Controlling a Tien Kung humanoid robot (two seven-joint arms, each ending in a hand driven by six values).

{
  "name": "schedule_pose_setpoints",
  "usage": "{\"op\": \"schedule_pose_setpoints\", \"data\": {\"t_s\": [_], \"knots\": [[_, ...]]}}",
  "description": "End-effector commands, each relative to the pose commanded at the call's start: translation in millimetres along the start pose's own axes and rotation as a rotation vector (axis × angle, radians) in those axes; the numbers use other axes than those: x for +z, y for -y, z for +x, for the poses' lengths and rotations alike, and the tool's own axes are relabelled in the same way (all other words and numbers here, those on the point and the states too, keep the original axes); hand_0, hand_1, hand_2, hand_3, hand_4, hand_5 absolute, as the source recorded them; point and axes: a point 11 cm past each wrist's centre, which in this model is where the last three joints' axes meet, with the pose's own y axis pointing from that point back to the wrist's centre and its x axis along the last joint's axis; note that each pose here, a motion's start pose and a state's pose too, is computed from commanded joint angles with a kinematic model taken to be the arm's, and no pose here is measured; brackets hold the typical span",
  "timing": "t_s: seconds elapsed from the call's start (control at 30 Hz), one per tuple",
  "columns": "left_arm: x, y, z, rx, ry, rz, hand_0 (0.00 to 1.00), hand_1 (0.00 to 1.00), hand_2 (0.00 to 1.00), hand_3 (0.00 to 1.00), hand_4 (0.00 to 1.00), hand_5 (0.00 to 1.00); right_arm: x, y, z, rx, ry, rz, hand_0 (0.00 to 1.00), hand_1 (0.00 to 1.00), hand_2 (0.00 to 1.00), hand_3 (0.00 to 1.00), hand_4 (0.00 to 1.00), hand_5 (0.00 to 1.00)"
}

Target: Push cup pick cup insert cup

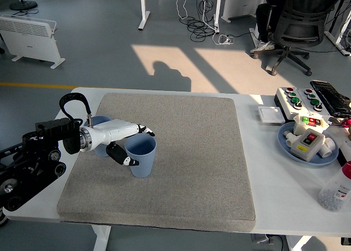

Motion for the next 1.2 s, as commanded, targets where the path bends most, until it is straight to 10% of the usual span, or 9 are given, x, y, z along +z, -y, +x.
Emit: {"op": "schedule_pose_setpoints", "data": {"t_s": [1.2], "knots": [[-12.2, -12.2, 1.9, -0.020, 0.019, 0.039, 0.608, 0.604, 0.620, 0.562, 0.701, 0.124, -1, -0.2, -0.1, 0.001, 0.006, 0.001, 0.691, 0.609, 0.634, 0.551, 0.107, 0.411]]}}
